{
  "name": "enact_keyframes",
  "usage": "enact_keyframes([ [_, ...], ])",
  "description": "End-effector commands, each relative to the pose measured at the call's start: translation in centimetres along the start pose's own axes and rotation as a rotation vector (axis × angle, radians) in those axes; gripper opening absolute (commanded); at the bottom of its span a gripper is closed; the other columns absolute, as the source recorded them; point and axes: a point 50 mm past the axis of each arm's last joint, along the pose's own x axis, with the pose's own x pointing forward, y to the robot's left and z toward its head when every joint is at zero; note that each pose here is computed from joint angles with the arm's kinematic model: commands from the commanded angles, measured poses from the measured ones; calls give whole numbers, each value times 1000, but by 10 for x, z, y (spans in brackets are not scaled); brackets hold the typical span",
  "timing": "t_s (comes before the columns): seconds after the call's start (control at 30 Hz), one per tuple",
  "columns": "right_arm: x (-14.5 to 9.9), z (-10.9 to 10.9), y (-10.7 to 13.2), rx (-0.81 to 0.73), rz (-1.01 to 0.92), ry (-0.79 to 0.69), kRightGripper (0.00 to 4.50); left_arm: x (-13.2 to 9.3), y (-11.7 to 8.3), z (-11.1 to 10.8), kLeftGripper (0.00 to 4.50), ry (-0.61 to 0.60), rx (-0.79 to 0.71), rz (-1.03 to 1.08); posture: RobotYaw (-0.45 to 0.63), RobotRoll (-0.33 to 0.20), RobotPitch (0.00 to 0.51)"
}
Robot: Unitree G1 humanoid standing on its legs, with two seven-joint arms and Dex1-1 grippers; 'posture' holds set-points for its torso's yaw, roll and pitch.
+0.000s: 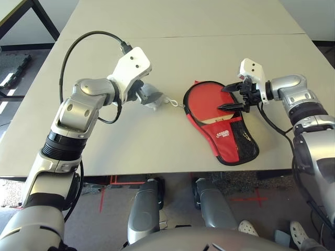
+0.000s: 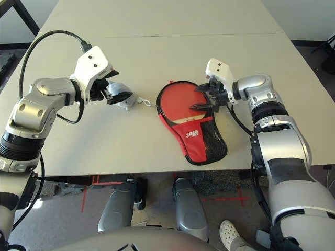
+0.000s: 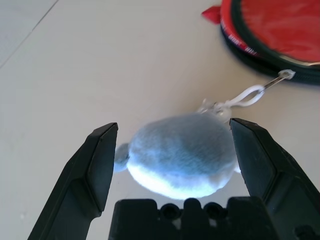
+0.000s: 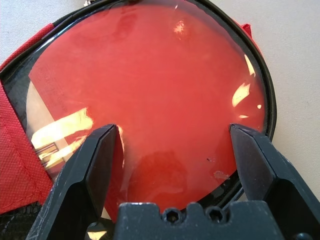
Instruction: Store the ping-pong paddle in its case and zip it.
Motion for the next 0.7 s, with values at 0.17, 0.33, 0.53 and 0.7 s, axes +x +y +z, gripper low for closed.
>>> enact_keyframes([
  [0.17,7,-19,9,26,25,61,4463,1,23,-7,4500,54,-295,103,82,0,197],
  [0.33,9,-19,9,23,13,58,4463,3,29,-8,4500,60,-463,111,78,0,198],
  [0.53,11,-20,10,18,1,54,4463,5,23,-14,4500,83,-571,52,75,0,201],
  [0.7,11,-19,8,13,-15,50,4463,7,14,-22,4500,127,-617,19,73,0,203],
])
